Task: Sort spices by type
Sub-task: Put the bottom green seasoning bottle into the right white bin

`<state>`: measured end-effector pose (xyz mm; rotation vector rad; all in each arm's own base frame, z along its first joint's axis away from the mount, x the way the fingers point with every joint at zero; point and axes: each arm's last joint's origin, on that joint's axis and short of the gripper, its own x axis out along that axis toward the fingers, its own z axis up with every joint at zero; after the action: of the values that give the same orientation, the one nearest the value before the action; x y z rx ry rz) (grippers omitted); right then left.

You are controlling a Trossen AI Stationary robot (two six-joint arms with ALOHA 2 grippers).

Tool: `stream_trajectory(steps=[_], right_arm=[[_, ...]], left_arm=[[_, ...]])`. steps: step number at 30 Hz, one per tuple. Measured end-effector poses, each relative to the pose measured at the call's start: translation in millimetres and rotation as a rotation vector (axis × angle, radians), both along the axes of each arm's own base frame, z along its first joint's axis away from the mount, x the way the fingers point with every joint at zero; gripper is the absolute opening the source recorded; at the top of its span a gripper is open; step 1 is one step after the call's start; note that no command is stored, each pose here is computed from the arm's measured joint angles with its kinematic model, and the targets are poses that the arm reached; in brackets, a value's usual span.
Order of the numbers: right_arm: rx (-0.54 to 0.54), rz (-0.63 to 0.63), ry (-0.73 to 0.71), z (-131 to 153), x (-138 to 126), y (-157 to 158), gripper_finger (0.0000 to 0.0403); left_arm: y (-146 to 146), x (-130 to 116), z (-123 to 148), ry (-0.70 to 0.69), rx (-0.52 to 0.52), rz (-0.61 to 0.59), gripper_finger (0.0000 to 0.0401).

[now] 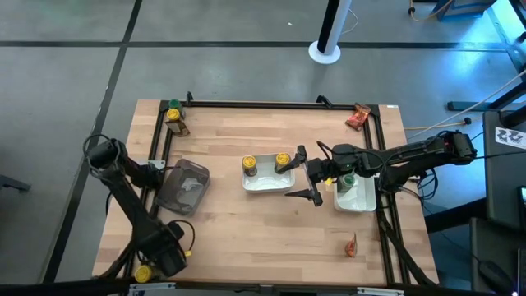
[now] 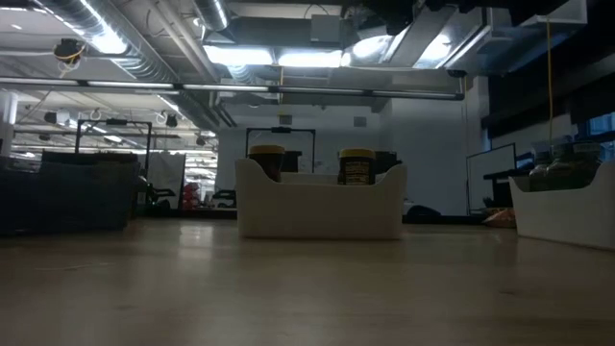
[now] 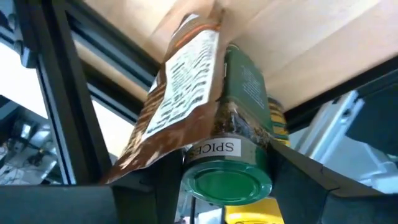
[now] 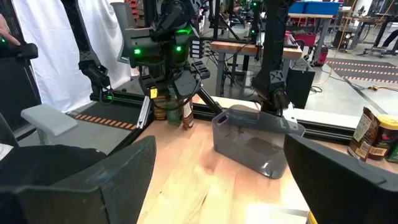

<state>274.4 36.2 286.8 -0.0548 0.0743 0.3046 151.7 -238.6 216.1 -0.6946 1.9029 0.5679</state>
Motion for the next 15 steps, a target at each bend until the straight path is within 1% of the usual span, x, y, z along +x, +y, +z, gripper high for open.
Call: stream_trajectory(steps=[6,15], right_arm=[[0.000,0.000,0.001,-0.1,0.0,0.1,0.0351],[-0.001,0.000,0.001,-0.2,-0.1,0.1,0.0351]], left_arm=[[1.7,10.5,6.1,-0.020,-0.037,0.016,0.0186],[10.6,31.1,14.3,-0.095,-0.054,0.039,0.0185]])
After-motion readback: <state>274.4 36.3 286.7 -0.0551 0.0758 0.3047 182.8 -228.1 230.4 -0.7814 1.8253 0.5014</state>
